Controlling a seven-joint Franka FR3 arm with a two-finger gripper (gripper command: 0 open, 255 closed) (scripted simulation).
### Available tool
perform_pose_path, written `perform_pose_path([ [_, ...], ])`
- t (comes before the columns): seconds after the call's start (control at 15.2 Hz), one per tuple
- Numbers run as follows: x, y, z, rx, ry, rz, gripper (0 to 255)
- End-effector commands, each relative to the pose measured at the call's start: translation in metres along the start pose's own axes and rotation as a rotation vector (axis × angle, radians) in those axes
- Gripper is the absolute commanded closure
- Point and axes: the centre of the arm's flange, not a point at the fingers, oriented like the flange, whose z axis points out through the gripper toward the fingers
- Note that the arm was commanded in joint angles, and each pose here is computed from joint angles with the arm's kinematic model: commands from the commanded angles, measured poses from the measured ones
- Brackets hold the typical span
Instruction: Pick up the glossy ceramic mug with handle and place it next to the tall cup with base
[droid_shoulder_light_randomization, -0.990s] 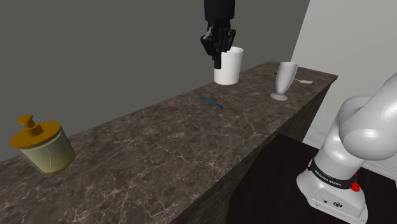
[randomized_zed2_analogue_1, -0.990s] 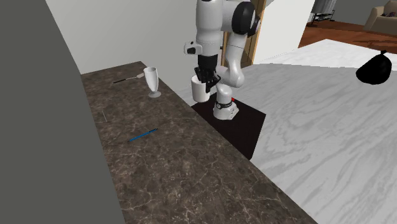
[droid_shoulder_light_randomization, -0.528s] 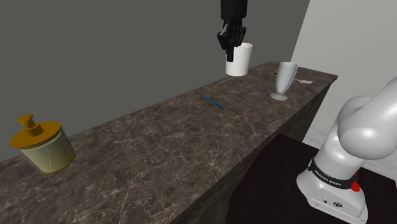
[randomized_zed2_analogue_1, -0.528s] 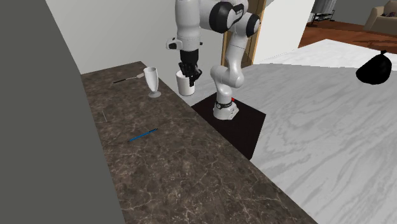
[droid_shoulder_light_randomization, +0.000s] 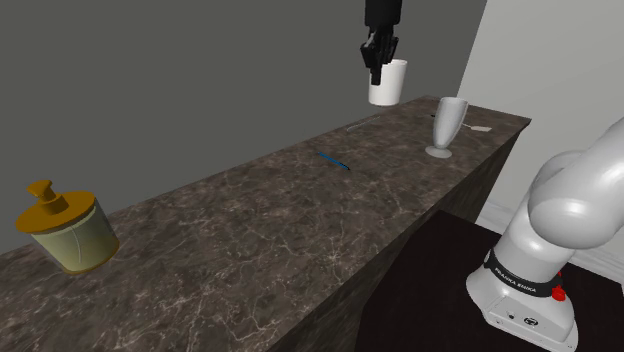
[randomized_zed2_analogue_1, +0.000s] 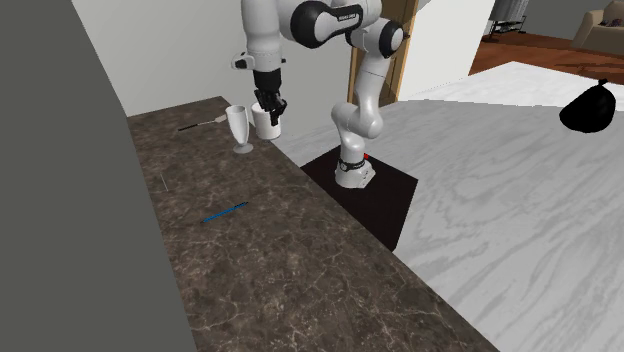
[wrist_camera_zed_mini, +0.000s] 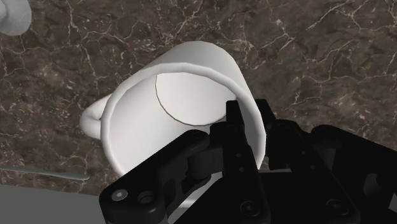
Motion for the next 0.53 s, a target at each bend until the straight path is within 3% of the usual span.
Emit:
perform_pose_path([
  [0.0,0.005,0.028,0.002,-0.001,0.0,-0.001,255],
  [0.46,0.023,0.119,0.006,-0.001,0.0,-0.001,255],
])
